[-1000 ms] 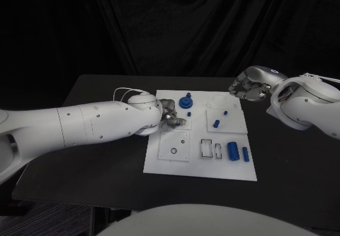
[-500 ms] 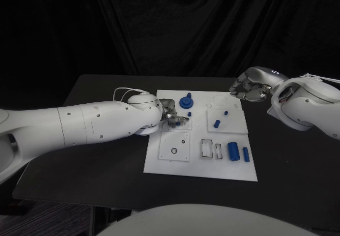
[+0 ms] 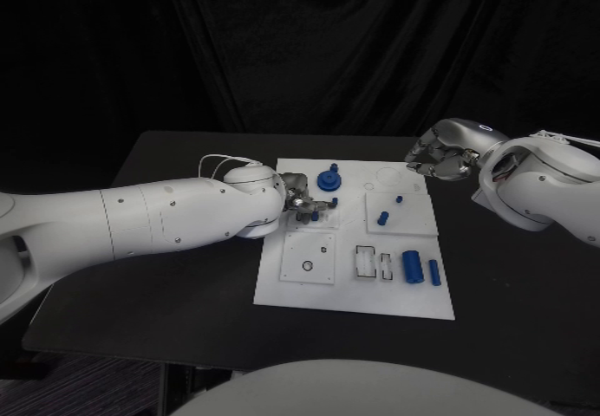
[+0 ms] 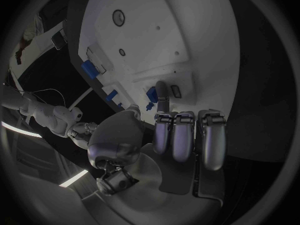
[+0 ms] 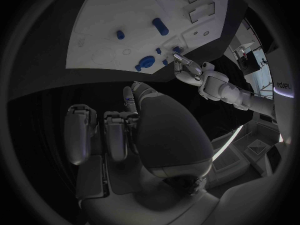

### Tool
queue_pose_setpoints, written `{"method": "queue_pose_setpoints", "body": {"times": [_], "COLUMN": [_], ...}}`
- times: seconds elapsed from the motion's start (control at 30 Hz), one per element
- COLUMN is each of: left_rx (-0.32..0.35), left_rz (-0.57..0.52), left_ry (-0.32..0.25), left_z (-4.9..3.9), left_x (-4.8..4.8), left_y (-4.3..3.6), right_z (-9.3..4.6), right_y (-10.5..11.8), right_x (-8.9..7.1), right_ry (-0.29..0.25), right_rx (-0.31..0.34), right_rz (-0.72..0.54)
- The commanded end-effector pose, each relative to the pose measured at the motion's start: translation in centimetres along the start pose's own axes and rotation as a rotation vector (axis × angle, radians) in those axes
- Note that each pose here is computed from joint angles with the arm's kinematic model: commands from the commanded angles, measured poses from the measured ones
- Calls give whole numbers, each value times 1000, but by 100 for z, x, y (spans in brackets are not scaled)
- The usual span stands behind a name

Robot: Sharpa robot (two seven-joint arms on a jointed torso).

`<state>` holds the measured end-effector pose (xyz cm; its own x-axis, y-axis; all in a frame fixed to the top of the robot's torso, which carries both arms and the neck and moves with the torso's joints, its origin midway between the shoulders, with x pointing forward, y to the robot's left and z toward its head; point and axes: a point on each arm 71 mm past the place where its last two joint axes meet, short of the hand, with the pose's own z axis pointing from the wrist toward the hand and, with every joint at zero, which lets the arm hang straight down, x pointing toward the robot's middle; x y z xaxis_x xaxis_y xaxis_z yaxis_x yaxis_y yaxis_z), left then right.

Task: Assemble the parts on the task board

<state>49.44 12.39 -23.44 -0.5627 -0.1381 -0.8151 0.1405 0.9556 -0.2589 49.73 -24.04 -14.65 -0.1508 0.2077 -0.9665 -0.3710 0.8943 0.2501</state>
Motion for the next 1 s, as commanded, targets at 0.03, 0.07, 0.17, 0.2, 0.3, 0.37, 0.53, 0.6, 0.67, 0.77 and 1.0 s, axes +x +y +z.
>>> {"method": "queue_pose_setpoints", "body": {"times": [0.03,0.07,0.17,0.2,0.3,0.37,0.53,0.6,0.67,0.77,1.0], "left_rx": [25,26,37,42,57,70,90,99,120,152,119], "left_rz": [-19,-20,-28,-33,-45,-58,-85,-98,-112,-125,-99], "left_ry": [-27,-29,-44,-51,-71,-91,-129,-147,-177,-226,-248], "left_z": [3,3,0,-3,-20,-43,-121,-157,-195,-246,-290], "left_x": [-2,-4,-15,-19,-29,-38,-66,-97,-149,-260,-541], "left_y": [1,1,-2,-4,-10,-10,21,33,37,41,133], "right_z": [-6,-6,-7,-7,-12,-18,-38,-45,-51,-56,-57], "right_y": [-23,-23,-23,-23,-22,-25,-46,-58,-68,-76,-85], "right_x": [12,12,12,12,10,8,0,-4,-8,-11,-12], "right_ry": [5,5,5,4,3,0,-4,-6,-8,-9,-8], "right_rx": [24,24,24,23,22,22,26,29,32,33,36], "right_rz": [-1,-1,-1,-1,0,1,2,2,2,2,1]}}
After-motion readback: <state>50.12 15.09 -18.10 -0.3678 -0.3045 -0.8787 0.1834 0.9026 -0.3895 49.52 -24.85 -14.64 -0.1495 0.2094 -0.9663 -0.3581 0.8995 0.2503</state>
